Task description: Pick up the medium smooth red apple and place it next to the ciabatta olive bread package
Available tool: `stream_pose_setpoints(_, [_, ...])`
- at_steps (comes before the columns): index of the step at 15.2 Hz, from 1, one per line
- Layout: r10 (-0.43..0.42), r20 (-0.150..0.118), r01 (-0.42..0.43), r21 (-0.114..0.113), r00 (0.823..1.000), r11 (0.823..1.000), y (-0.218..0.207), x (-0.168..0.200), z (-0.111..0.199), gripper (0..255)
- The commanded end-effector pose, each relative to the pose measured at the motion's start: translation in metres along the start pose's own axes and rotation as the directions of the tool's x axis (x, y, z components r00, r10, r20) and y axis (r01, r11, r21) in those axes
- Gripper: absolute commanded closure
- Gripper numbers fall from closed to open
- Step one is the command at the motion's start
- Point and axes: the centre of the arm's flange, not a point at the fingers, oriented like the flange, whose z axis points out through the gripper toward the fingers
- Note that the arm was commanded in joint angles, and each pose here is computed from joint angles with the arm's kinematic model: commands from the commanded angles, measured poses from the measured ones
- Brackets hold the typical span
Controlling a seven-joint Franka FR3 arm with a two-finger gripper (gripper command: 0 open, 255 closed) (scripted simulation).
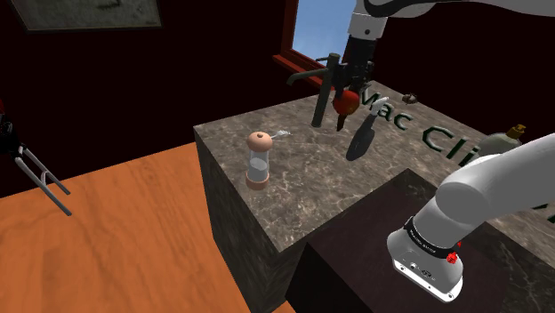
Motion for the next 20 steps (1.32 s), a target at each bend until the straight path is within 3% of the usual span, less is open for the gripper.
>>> stream_pose_setpoints(1, [-0.001, 0.0, 0.001, -0.001, 1.0, 1.0, 0.027, 0.007, 0.001, 255])
stream_pose_setpoints(20, [-0.001, 0.0, 0.001, -0.001, 1.0, 1.0, 0.265, 0.086, -0.015, 255])
